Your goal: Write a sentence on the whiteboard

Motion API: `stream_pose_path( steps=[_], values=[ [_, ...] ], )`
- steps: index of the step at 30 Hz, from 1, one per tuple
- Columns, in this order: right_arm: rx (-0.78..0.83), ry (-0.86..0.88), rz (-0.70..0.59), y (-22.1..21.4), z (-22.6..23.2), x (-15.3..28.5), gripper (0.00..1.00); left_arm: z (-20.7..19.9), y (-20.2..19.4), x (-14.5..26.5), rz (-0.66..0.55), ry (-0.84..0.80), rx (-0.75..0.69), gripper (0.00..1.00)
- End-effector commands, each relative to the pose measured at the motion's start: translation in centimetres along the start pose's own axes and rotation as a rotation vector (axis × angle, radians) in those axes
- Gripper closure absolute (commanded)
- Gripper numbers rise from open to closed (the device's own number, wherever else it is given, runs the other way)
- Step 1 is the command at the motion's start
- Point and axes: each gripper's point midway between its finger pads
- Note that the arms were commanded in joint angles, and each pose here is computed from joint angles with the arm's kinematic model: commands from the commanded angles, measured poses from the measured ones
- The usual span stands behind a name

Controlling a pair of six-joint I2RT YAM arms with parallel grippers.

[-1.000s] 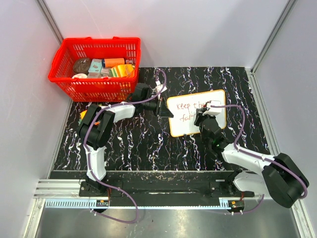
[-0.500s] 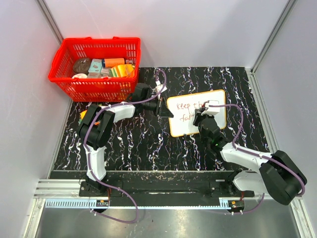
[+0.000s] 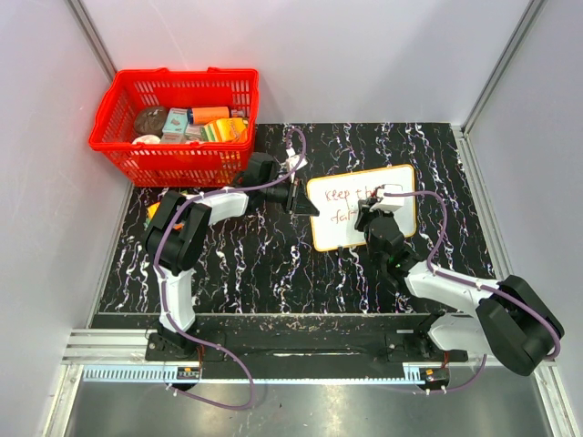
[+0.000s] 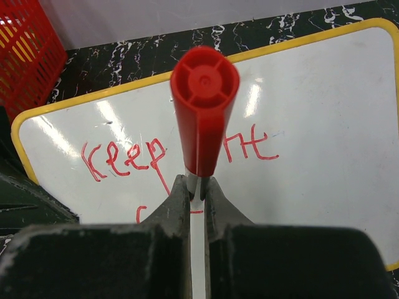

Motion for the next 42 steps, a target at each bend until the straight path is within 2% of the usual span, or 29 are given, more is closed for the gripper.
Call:
stream_pose_path(
  steps=[1, 29, 42],
  values=[
    [-0.061, -0.012, -0.071, 2.7, 0.2, -0.6, 1.0, 4.0, -4.6, -0.9, 0.094, 0.116, 0.0, 1.0],
    [-0.056, 0.002, 0.042, -1.2, 0.0, 0.3, 1.0, 4.0, -4.7, -1.0, 0.095, 0.115, 0.001, 1.0],
    [-0.055, -0.007, 0.061, -1.7, -0.5, 0.9, 1.0, 4.1, -4.7, -1.0, 0.094, 0.116, 0.002, 1.0]
  ],
)
Point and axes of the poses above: each gripper's point midway between its finger pads, its own x axis back along the fingers, its own z axis along the line the jaws close on, y = z × x, and after that the axes turned 12 degrees about x, right-handed
